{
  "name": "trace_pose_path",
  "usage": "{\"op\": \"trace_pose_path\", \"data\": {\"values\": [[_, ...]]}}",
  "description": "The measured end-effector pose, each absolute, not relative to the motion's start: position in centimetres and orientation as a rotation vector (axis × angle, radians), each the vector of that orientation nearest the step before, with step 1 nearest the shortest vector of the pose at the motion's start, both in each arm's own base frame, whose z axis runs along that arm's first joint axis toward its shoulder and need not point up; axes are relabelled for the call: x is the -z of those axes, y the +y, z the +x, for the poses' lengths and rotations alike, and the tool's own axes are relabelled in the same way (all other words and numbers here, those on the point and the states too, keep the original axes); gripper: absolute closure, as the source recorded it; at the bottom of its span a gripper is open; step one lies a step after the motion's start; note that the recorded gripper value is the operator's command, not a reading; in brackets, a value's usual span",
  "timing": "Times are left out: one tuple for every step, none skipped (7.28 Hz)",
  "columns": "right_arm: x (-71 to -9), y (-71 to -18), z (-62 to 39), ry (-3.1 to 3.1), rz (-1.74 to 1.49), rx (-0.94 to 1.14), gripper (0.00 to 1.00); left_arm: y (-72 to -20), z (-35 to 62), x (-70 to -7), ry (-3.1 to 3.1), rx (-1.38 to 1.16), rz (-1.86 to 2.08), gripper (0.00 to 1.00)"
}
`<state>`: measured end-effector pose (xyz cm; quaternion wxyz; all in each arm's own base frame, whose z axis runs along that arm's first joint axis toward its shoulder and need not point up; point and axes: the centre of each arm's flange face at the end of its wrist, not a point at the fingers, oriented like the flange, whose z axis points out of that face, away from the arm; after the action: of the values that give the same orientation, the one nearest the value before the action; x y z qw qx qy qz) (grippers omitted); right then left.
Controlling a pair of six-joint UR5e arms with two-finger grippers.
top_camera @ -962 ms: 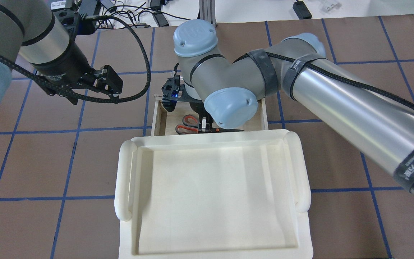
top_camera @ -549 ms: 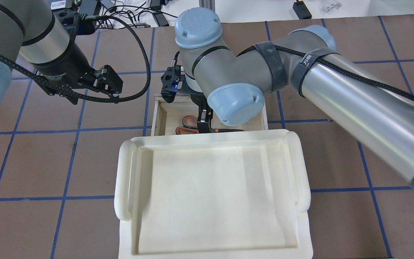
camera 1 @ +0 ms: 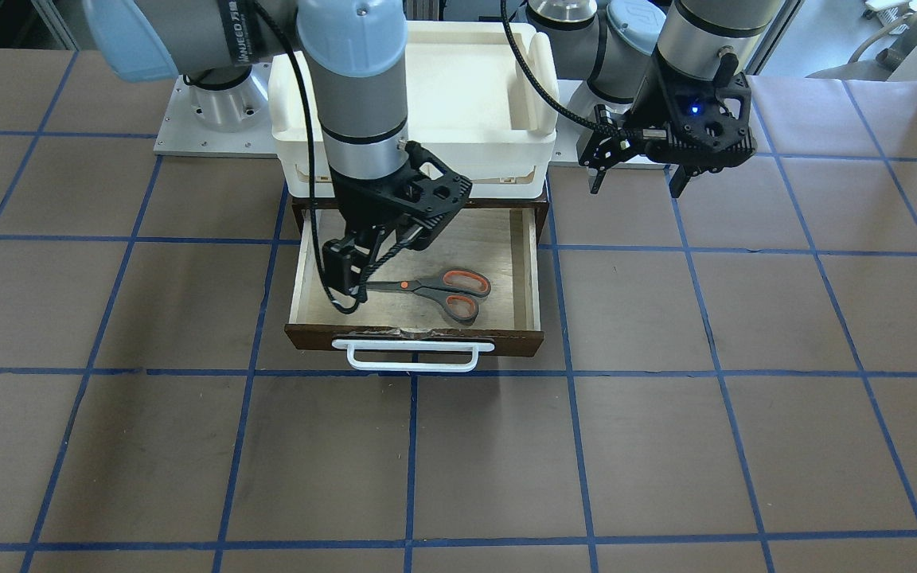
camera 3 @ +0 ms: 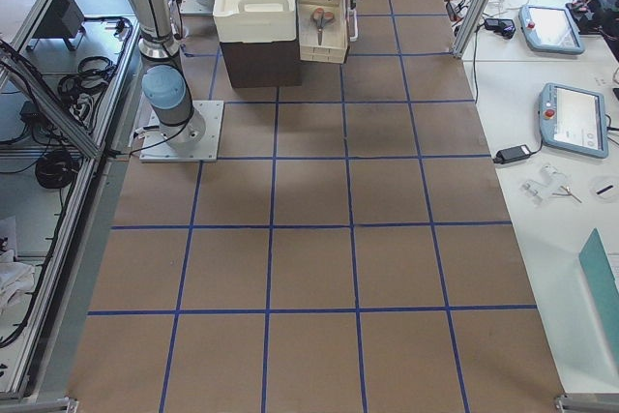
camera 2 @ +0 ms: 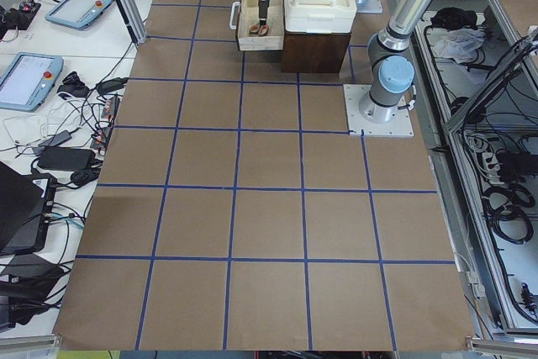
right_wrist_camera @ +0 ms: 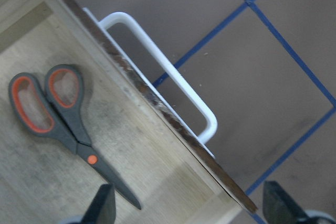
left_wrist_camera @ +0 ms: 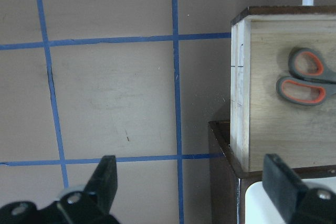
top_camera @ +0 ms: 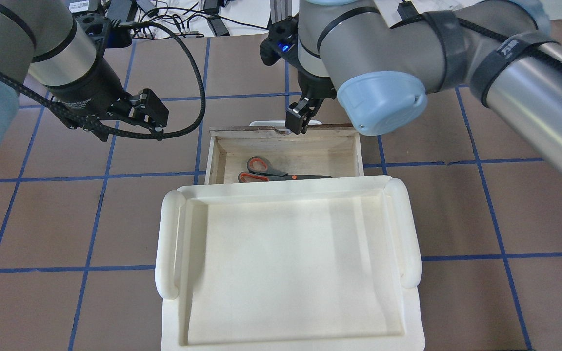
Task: Put scissors in drawer and close it
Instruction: 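Raise the right gripper away while the left gripper moves above the drawer handle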
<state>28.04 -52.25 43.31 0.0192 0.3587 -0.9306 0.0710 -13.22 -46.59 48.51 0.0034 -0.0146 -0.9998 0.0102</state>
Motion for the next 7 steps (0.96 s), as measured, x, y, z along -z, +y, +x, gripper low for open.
{"op": "trace_pose_path", "data": {"values": [[-44.5, -52.9, 23.6, -2.974, 0.871, -0.169, 0.0, -48.1, -13.2, -48.0, -3.135, -0.035, -0.022, 0.0], [-45.5, -53.2, 19.0, -3.032, 0.658, -0.113, 0.0, -50.2, -13.4, -47.8, -3.133, -0.057, 0.033, 0.0], [-46.6, -53.2, 14.9, -3.066, 0.495, -0.088, 0.0, -52.5, -14.1, -47.9, -3.13, -0.076, 0.101, 0.0], [-47.6, -53.2, 11.8, -3.085, 0.384, -0.094, 0.0, -54.6, -15.7, -48.0, -3.127, -0.095, 0.148, 0.0], [-48.4, -52.8, 10.1, -3.095, 0.315, -0.108, 0.0, -56.9, -18.2, -47.3, -3.117, -0.135, 0.189, 0.0], [-49.4, -52.1, 9.5, -3.101, 0.241, -0.127, 0.0, -59.0, -20.7, -46.2, -3.103, -0.183, 0.208, 0.0], [-50.3, -51.2, 9.4, -3.108, 0.139, -0.146, 0.0, -60.7, -22.7, -44.7, -3.099, -0.202, 0.204, 0.0]]}}
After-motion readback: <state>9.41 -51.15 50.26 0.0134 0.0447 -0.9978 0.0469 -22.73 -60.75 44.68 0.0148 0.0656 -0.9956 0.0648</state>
